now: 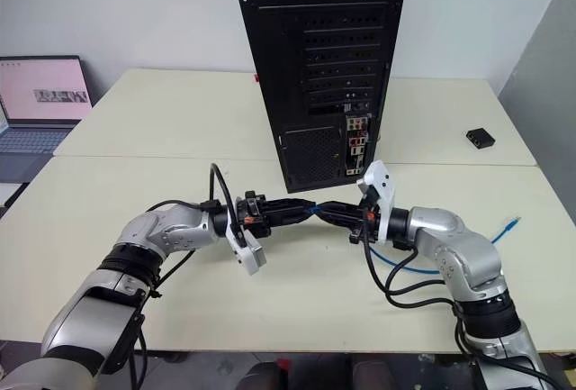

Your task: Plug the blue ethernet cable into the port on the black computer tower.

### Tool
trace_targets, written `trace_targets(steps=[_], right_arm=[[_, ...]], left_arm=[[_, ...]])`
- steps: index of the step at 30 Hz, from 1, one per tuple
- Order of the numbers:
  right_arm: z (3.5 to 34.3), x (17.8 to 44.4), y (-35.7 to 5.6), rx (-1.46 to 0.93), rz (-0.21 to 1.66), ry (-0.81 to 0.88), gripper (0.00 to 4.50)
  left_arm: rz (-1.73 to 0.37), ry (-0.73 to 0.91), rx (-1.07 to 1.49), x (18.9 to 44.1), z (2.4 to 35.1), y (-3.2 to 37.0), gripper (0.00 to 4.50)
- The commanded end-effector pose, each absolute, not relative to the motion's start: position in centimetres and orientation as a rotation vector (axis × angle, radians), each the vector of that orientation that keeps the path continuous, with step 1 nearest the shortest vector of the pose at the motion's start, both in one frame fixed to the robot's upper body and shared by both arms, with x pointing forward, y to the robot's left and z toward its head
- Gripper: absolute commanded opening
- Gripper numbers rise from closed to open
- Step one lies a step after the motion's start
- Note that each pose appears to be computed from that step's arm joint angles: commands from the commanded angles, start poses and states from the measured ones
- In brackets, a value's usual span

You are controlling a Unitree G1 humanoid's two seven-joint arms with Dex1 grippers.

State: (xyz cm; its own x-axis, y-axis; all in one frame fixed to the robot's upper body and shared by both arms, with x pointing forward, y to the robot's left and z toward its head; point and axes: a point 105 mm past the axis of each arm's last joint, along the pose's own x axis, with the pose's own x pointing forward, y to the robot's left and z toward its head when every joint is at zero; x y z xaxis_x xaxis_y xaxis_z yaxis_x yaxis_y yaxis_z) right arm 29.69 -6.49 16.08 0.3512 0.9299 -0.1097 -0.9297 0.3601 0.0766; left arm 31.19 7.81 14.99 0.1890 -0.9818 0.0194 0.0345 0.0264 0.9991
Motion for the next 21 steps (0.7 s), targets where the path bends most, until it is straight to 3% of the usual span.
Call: trace_targets(steps=[1, 9, 14, 21], right_arm=[[16.9, 29.2, -6.1, -0.007, 1.243, 0.108, 0.00], [16.9, 29.3, -6.6, -0.014, 1.230, 0.106, 0.00], [17.3, 29.5, -7.7, -0.021, 1.150, 0.074, 0.00], [17.8, 29.4, -8.7, -0.049, 0.998, 0.007, 0.00]], left_arm=[[-1.049, -1.095, 1.213, 31.2, 16.4, 7.8, 1.15], [-1.079, -1.016, 1.188, 31.3, 15.7, 8.1, 2.84], [-1.013, -0.873, 1.054, 31.9, 16.2, 9.9, 2.86], [-1.076, -0.413, 0.632, 32.0, 16.2, 11.8, 2.86]])
